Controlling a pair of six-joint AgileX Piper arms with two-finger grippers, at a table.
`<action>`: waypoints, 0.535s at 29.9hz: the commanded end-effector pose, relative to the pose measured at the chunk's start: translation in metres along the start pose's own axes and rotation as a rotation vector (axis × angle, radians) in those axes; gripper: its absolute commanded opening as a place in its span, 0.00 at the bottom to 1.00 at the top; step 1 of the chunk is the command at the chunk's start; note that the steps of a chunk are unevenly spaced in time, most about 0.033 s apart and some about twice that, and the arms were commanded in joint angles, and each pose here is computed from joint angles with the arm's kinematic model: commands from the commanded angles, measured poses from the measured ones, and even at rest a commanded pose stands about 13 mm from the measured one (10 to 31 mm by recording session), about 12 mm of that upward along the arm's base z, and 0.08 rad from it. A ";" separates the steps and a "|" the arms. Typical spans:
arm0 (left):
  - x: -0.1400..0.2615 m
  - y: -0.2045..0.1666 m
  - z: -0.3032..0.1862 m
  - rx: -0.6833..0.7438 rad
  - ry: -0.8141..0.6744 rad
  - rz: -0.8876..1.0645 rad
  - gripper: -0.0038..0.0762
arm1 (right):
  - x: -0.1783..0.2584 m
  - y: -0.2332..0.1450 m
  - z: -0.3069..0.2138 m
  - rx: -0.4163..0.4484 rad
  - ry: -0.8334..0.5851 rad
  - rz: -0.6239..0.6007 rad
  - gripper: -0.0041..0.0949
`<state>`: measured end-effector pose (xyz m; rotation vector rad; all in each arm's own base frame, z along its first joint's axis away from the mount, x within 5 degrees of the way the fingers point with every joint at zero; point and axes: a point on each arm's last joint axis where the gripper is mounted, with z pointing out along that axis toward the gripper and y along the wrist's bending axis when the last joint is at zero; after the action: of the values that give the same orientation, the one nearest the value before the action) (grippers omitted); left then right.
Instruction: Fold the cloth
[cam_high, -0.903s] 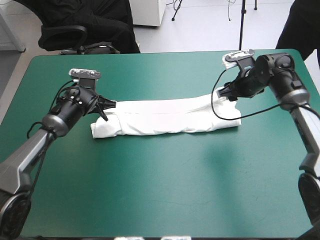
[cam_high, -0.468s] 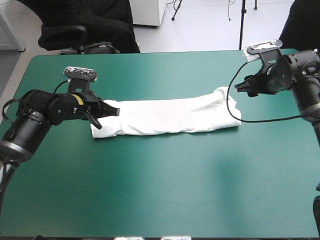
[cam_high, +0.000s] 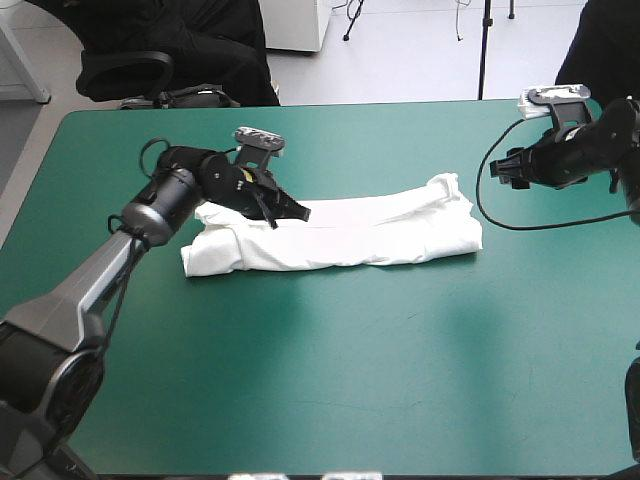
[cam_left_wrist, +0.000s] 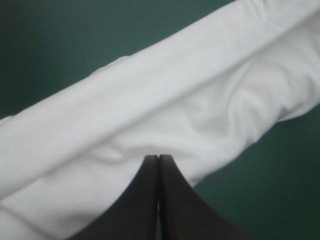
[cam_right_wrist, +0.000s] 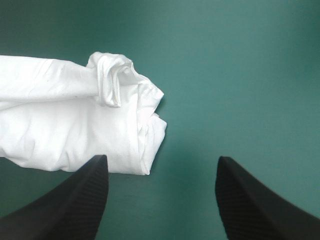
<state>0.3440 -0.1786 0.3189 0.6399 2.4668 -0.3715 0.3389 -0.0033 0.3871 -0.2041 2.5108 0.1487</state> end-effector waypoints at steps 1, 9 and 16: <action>-0.025 -0.015 0.005 0.039 -0.083 0.024 0.03 | -0.007 0.002 -0.021 -0.007 -0.097 -0.028 0.64; -0.021 -0.028 0.093 0.098 0.072 0.014 0.03 | -0.007 0.002 -0.016 -0.011 -0.086 -0.044 0.64; -0.010 -0.029 0.123 0.125 0.168 -0.009 0.03 | -0.005 0.000 0.004 -0.041 -0.008 -0.050 0.64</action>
<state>0.3964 -0.2487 0.2115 0.7578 2.6510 -0.4326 0.3480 -0.0022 0.3725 -0.2718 2.5563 0.1756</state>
